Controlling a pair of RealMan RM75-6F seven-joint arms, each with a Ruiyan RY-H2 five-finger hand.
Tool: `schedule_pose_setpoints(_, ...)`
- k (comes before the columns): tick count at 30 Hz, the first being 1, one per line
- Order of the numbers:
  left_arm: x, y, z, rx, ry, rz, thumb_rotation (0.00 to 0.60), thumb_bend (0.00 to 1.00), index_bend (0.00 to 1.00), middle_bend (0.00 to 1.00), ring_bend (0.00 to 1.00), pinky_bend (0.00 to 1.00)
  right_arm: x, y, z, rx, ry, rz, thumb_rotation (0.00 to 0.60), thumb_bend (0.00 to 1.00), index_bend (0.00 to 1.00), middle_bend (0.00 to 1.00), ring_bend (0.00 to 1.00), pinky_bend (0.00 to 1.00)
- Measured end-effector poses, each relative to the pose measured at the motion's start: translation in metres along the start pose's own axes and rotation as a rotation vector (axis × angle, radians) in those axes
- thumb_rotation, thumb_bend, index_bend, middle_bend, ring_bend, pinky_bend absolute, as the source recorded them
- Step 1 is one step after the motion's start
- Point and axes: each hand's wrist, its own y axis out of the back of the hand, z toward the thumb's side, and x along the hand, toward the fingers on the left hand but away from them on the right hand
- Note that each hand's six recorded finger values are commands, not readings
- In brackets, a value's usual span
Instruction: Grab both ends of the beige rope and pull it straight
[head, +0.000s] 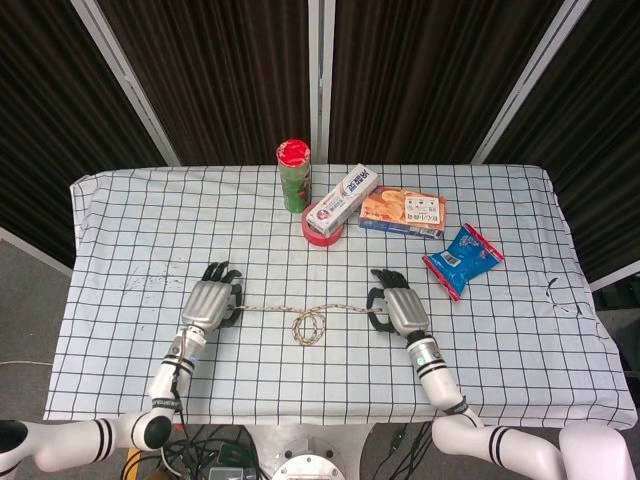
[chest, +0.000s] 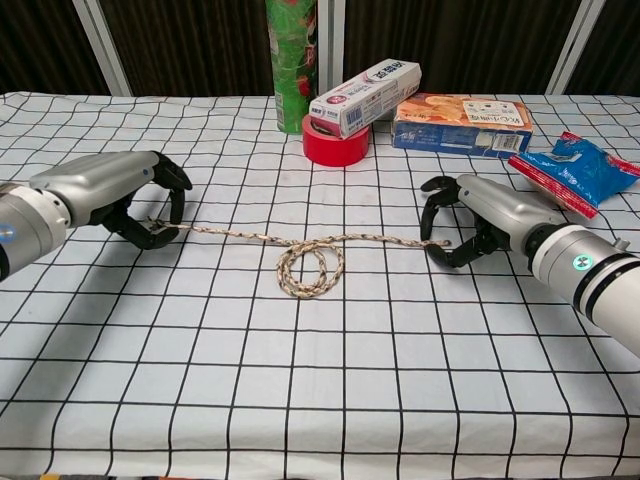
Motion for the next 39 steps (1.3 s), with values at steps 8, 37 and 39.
schedule_pose_setpoints(8,0.000,0.000,-0.001,-0.002,0.002,-0.002,0.600,0.37,0.59,0.18,0.00,0.05,0.000,0.000,0.000,-0.001,0.001,-0.004,0.600,0.36,0.57,0.11,0.00,0.00)
schedule_pose_setpoints(37,-0.005,0.012,-0.022,-0.011,0.036,0.034,0.600,0.37,0.59,0.18,0.00,0.05,0.021,0.025,-0.007,-0.034,0.009,-0.097,0.600,0.39,0.64,0.15,0.00,0.00)
schedule_pose_setpoints(39,-0.006,0.014,-0.026,-0.012,0.040,0.040,0.600,0.37,0.59,0.18,0.00,0.05,0.027,0.029,-0.009,-0.034,0.011,-0.107,0.600,0.39,0.64,0.15,0.00,0.00)
